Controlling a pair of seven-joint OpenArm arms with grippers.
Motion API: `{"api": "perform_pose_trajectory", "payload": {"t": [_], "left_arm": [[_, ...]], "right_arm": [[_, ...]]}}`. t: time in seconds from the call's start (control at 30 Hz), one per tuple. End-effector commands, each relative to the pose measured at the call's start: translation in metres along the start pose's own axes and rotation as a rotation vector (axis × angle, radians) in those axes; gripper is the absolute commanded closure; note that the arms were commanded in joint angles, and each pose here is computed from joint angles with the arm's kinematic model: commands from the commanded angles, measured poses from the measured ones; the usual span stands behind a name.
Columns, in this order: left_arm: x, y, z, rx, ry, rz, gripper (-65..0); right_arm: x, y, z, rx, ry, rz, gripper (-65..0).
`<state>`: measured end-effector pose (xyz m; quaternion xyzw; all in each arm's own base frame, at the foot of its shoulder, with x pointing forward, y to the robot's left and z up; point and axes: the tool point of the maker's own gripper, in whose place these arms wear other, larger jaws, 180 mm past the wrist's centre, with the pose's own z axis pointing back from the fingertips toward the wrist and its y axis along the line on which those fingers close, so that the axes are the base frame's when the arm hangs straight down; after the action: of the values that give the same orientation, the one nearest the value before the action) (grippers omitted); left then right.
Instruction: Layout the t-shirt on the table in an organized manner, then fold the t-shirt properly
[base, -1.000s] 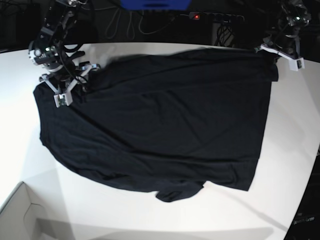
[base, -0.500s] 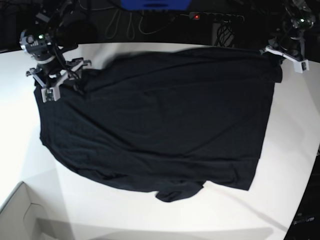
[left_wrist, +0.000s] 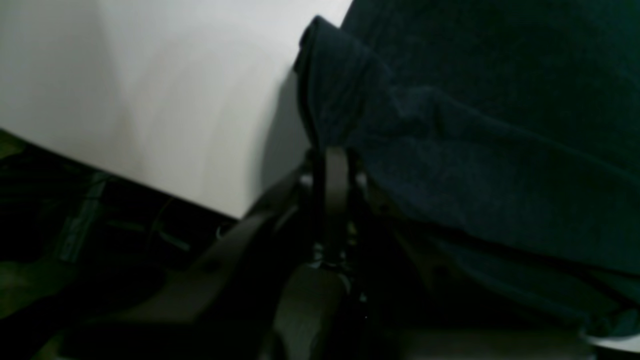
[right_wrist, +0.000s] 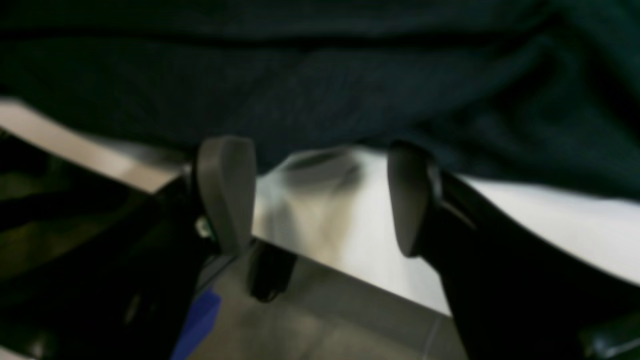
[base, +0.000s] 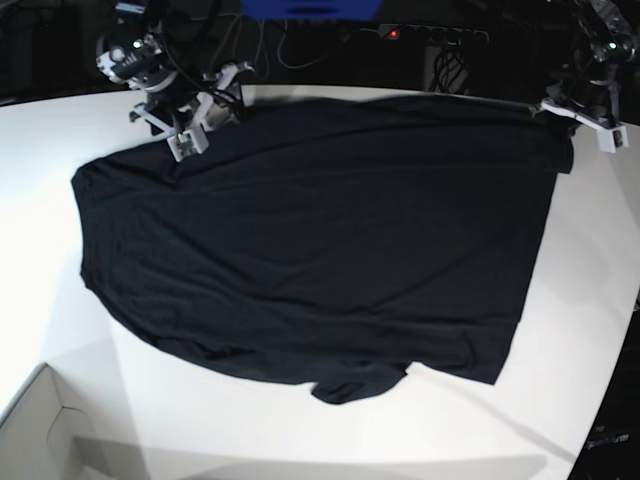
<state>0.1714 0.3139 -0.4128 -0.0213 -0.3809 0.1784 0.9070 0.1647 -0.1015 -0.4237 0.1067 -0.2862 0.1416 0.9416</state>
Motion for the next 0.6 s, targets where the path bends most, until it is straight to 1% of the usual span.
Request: {"api": "perform_pose_trajectory", "payload": {"t": [0.0,0.13,0.43,0.57], "left_arm": [[0.012,0.003,0.004,0.003,-0.036,-0.017,-0.1],[0.011,0.004,0.005,0.006,-0.033,-0.016,-0.1],[0.011,0.004,0.005,0.006,-0.033,-0.016,-0.1],[0.011,0.005,0.005,0.006,-0.032,-0.018,-0.1]], "right_arm": [[0.008,0.001,-0.001,0.006,-0.030,-0.001,-41.7],[0.007,0.002,-0.004,0.014,-0.026,-0.006,-41.7],[0.051,-0.004,0.015,-0.033,-0.137,0.061,-41.7],[0.055,-0.003,0.014,-0.029,-0.144,0.067,-41.7]]}}
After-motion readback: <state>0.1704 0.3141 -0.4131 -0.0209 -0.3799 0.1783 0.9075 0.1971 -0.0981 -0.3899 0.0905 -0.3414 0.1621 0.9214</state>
